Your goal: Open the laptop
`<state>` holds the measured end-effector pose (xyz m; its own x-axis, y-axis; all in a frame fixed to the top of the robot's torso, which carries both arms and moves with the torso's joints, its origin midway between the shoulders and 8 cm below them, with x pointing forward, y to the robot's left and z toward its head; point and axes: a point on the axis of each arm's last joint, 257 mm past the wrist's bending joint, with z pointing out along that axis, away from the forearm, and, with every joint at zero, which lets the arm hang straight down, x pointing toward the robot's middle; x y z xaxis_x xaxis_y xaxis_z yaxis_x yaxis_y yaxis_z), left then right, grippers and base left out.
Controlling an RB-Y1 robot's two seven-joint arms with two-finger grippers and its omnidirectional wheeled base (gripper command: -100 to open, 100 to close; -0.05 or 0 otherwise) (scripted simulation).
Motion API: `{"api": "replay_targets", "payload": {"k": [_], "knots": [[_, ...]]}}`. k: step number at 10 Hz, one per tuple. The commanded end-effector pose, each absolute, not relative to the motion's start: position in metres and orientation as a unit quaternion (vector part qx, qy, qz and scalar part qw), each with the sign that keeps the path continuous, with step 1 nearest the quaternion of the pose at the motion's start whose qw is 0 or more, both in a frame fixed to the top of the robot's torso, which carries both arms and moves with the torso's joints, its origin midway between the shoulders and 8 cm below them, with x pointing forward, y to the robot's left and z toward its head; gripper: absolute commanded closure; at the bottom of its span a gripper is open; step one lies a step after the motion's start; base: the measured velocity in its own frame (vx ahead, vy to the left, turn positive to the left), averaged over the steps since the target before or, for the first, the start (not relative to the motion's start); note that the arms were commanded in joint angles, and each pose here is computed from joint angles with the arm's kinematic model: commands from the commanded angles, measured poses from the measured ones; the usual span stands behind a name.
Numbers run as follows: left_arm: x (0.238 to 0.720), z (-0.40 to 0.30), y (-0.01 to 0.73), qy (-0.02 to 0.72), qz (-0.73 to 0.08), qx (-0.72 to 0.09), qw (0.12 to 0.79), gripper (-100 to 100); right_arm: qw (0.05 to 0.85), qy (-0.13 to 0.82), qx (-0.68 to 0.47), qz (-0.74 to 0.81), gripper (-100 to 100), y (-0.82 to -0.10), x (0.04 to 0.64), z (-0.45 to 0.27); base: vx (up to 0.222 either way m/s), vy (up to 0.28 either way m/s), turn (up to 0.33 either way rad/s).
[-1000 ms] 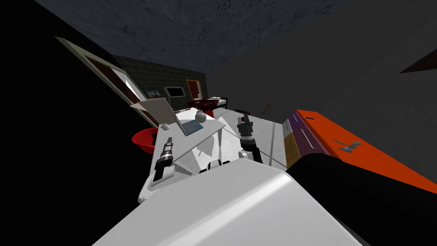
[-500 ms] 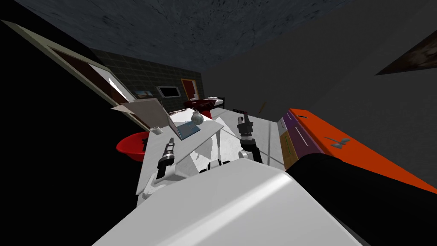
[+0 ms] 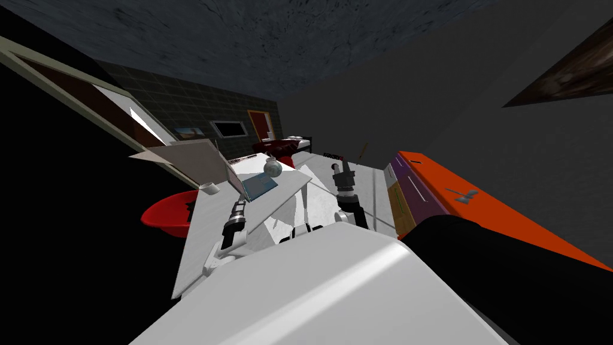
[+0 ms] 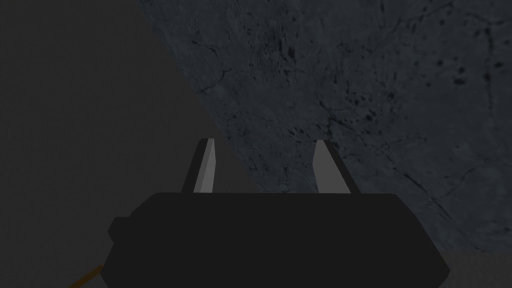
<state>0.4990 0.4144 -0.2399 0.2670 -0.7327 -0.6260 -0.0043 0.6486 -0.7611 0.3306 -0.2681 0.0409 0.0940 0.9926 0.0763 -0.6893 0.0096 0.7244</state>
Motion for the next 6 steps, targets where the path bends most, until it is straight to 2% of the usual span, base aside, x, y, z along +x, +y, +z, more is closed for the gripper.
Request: {"api": "replay_targets", "payload": {"k": [1, 2, 3, 6], "knots": [[0.506, -0.232, 0.419, 0.55, -0.25, -0.335, 0.723, -100, 0.669, 0.24, 0.316, 0.629, 0, -0.268, 0.331, 0.041, 0.056, 0.0, -0.025], [0.502, -0.234, 0.417, 0.55, -0.251, -0.334, 0.723, -100, 0.669, 0.24, 0.316, 0.629, 0, -0.268, 0.331, 0.041, 0.036, 0.001, -0.008], [0.503, -0.234, 0.418, 0.55, -0.251, -0.334, 0.723, 100, 0.669, 0.24, 0.316, 0.629, 0, -0.268, 0.331, 0.041, 0.006, 0.0, 0.002], [0.509, -0.233, 0.444, 0.595, -0.195, -0.303, 0.719, 100, 0.669, 0.24, 0.316, 0.629, 0, -0.268, 0.331, 0.041, -0.016, -0.079, -0.08]]}}
